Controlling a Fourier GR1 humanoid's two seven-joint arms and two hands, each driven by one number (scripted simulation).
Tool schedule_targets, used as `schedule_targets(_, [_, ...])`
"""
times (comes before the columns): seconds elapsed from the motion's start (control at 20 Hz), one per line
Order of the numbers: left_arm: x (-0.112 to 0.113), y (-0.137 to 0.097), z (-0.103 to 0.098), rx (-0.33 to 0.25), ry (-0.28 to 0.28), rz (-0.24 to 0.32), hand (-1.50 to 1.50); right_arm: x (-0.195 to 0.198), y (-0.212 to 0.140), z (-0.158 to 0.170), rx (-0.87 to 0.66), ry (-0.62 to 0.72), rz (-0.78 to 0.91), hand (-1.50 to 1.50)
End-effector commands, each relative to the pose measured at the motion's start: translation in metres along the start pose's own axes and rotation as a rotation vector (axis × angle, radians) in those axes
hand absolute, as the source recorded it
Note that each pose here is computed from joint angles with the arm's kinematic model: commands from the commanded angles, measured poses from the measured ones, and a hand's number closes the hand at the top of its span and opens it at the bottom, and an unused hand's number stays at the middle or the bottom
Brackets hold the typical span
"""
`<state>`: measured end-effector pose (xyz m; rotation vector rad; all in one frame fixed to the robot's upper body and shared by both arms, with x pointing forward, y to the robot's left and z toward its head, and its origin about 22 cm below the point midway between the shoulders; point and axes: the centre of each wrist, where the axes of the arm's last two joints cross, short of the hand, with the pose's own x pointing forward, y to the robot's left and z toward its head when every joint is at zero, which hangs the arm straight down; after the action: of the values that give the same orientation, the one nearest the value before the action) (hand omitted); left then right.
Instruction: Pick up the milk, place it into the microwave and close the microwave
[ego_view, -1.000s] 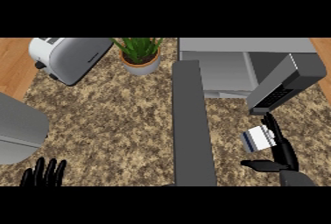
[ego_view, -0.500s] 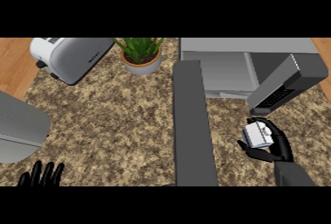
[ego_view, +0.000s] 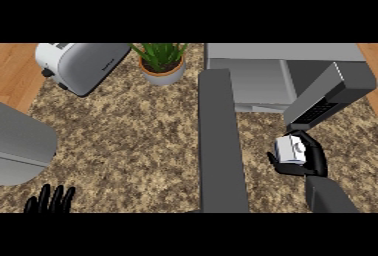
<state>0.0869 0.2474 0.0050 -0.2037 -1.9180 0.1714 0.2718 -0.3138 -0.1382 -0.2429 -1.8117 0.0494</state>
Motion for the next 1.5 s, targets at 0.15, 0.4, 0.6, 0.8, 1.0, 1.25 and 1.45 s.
schedule_targets(0.15, [0.005, 0.017, -0.006, 0.002, -0.001, -0.008, -1.5, 0.002, 0.042, -0.006, -0.145, -0.11, 0.008, 1.5])
schedule_targets(0.4, [-0.001, -0.002, -0.006, -0.008, 0.012, 0.018, -1.5, 0.002, 0.038, -0.008, -0.117, -0.148, -0.015, 1.5])
schedule_targets(0.6, [-0.003, 0.0, 0.002, 0.01, 0.009, 0.032, -1.5, 0.008, 0.043, -0.017, -0.132, -0.155, -0.03, 1.5])
schedule_targets(0.8, [0.013, 0.01, 0.001, 0.002, -0.003, 0.005, -1.5, 0.002, 0.062, 0.013, -0.126, -0.149, -0.029, 1.5])
schedule_targets(1.0, [-0.005, -0.01, 0.012, -0.006, 0.012, 0.009, -1.5, 0.03, 0.041, -0.017, -0.087, -0.17, -0.034, 1.5])
schedule_targets(1.25, [0.003, -0.012, 0.014, -0.007, 0.026, 0.043, -1.5, 0.039, 0.023, 0.036, -0.076, -0.117, 0.01, 1.5])
schedule_targets(1.45, [0.016, -0.001, 0.022, -0.002, 0.005, 0.007, -1.5, 0.074, 0.025, 0.027, -0.035, -0.142, -0.06, 1.5])
